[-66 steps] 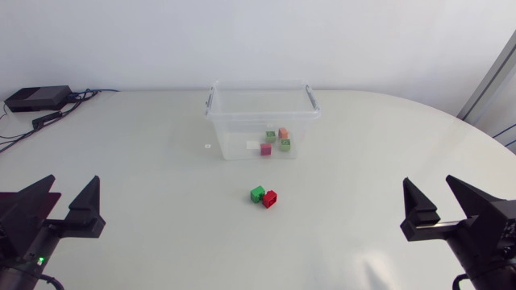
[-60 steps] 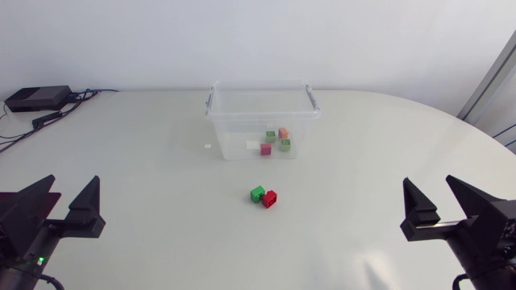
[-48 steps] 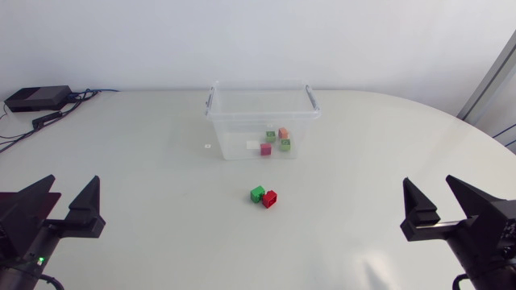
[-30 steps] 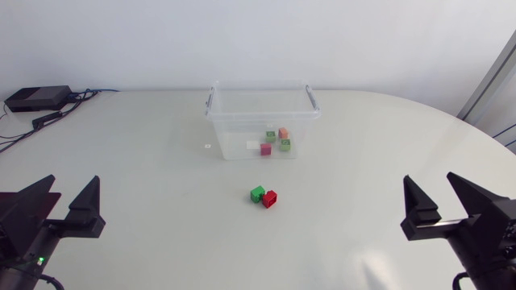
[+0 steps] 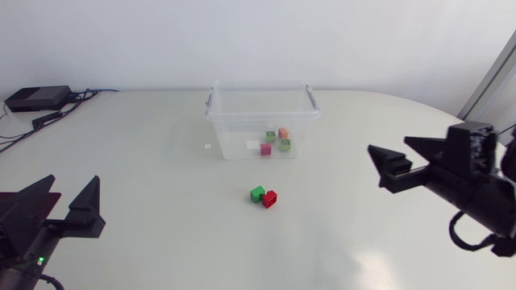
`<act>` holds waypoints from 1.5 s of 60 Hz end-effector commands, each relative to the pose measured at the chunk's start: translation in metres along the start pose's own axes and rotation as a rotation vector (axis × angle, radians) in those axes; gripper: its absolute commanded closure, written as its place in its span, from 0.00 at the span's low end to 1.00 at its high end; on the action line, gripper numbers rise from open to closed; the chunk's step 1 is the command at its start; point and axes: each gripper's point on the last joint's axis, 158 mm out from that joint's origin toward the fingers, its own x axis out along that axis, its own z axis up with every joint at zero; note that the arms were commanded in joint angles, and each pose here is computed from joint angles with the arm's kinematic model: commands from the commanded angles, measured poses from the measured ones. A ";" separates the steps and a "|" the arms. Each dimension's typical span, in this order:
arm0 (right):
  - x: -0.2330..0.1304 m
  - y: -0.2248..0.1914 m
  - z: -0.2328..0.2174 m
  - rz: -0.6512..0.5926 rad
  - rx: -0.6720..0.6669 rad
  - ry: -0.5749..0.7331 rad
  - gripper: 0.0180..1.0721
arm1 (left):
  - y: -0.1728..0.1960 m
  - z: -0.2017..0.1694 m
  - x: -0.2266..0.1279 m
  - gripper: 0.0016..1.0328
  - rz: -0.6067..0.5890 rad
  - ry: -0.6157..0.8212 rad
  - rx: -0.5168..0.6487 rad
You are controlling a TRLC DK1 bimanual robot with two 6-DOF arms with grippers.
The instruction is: Place the duplo bricks in the container
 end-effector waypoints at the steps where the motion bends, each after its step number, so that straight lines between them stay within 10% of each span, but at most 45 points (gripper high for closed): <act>1: 0.024 0.020 -0.025 0.102 -0.002 0.105 0.05 | 0.002 -0.004 0.000 0.04 0.011 0.001 -0.014; 35: 0.049 0.141 -0.153 0.638 -0.216 0.293 0.05 | 0.002 -0.005 0.000 0.04 0.011 0.003 -0.014; 90: 0.147 0.174 -0.189 0.652 -0.256 0.321 0.05 | 0.002 -0.004 0.000 0.04 0.011 0.001 -0.014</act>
